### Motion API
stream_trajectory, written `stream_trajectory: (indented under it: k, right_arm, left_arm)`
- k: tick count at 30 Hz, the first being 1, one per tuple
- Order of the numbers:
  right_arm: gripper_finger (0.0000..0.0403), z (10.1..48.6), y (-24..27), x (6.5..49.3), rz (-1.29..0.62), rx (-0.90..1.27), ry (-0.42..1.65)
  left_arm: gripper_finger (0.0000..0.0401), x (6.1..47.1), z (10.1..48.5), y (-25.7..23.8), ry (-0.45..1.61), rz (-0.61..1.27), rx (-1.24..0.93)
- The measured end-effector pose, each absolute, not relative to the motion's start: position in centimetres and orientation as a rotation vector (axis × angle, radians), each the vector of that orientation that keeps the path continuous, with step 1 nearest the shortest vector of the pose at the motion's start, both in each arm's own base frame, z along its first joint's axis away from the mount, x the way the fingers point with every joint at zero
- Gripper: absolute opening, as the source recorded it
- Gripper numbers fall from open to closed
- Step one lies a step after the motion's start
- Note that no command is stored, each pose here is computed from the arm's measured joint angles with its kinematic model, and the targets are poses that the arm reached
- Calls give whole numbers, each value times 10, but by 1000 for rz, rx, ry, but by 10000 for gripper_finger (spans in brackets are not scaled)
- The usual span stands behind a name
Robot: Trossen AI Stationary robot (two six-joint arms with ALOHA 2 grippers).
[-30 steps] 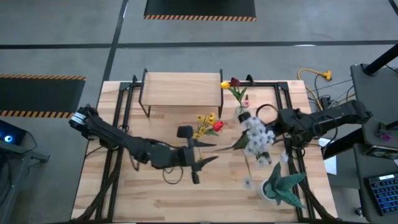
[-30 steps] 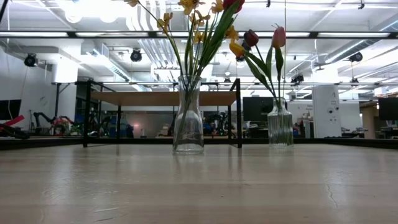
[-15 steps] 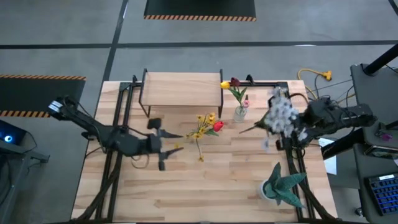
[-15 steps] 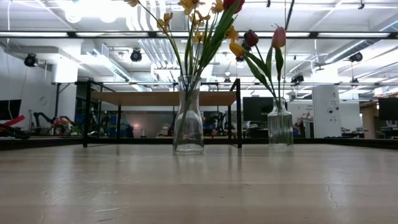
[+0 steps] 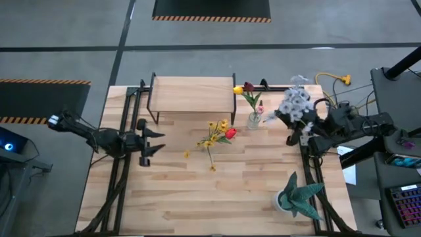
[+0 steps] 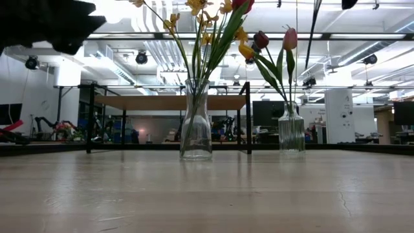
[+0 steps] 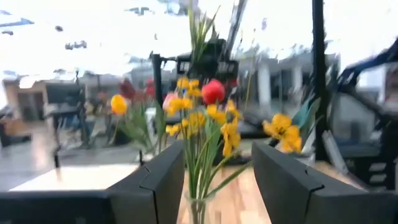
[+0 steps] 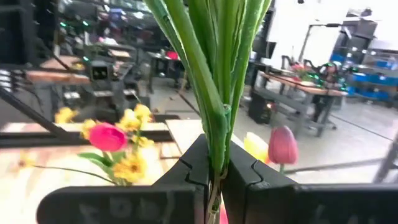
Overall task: Pick and place flowers into a vace then onto a shelf
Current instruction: Put the white flowers into the top transparent vase
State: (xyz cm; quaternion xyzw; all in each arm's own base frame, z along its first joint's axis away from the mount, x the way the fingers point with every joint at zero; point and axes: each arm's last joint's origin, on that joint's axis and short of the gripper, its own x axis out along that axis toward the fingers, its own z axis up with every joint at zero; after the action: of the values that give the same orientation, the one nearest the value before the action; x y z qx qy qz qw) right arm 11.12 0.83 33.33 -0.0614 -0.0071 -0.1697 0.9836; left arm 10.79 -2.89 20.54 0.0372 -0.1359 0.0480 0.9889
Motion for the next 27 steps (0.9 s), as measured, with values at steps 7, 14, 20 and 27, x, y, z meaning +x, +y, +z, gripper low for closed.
stream_trajectory:
  k: [7,14,20,27]
  right_arm:
    - [13,326,5,113,-379,-141,-22]
    - [13,307,-3,116,-448,-152,30]
    - [13,292,-16,115,-552,-123,-54]
    - [13,285,-31,115,-536,-105,-112]
  left_arm:
    - [163,92,196,-21,-250,90,51]
    - [163,92,189,-21,-219,90,55]
    - [163,93,188,-21,-201,96,59]
    - [163,93,188,-19,-197,145,53]
